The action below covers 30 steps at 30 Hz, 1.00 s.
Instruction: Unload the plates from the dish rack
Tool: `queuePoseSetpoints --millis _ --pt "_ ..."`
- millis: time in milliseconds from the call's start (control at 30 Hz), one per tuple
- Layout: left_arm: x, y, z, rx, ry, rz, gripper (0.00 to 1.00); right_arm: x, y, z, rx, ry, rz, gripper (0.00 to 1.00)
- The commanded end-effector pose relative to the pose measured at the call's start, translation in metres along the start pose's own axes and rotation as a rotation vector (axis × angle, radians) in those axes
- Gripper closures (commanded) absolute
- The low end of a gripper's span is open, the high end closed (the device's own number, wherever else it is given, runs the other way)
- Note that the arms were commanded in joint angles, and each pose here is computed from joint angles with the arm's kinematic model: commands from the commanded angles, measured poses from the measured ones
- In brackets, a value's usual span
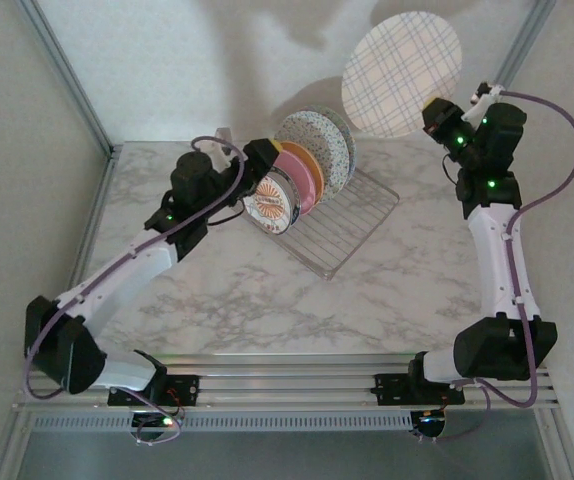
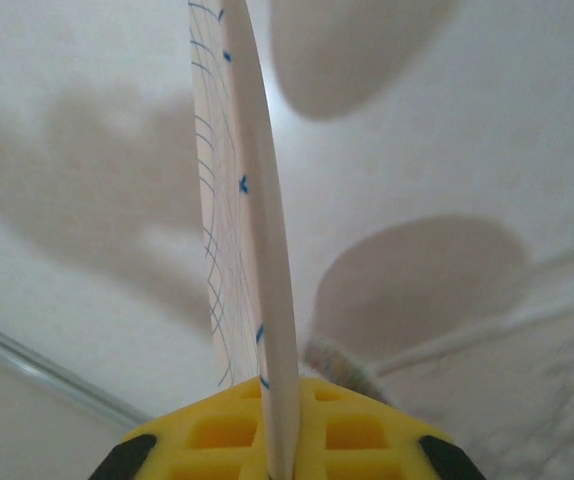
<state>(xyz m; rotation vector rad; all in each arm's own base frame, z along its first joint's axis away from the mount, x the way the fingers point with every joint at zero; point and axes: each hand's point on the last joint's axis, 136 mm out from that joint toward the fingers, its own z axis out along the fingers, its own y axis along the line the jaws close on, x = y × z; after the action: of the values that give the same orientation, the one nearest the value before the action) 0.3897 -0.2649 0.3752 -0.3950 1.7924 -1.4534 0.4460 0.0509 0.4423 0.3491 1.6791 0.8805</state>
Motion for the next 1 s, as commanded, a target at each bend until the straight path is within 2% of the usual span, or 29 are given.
queuePoseSetpoints --millis 0,200,500,633,767,900,967 --pt "0.001 -0.042 0.013 0.131 0.043 -0.103 0.15 0.023 0.041 -0.007 -0.091 0.124 0.195 1.00" --pt "0.010 -0.035 0.041 0.113 0.109 -0.194 0.22 0.079 0.070 -0.002 -0.138 0.316 0.314 1.00" --pt "0.012 -0.017 0.042 0.049 0.096 -0.232 0.32 0.117 0.097 0.000 -0.207 0.433 0.379 1.00" --pt "0.010 -0.020 0.039 0.070 0.083 -0.237 0.51 0.126 0.099 0.001 -0.206 0.478 0.399 1.00" --pt "0.010 -0.021 0.036 0.084 0.079 -0.245 0.77 0.131 0.098 0.000 -0.198 0.497 0.406 1.00" --pt "0.011 -0.019 0.032 0.080 0.077 -0.249 1.00 0.137 0.096 -0.001 -0.183 0.519 0.400 1.00" --pt "0.012 -0.019 0.031 0.078 0.079 -0.248 1.00 0.139 0.096 -0.002 -0.183 0.524 0.386 1.00"
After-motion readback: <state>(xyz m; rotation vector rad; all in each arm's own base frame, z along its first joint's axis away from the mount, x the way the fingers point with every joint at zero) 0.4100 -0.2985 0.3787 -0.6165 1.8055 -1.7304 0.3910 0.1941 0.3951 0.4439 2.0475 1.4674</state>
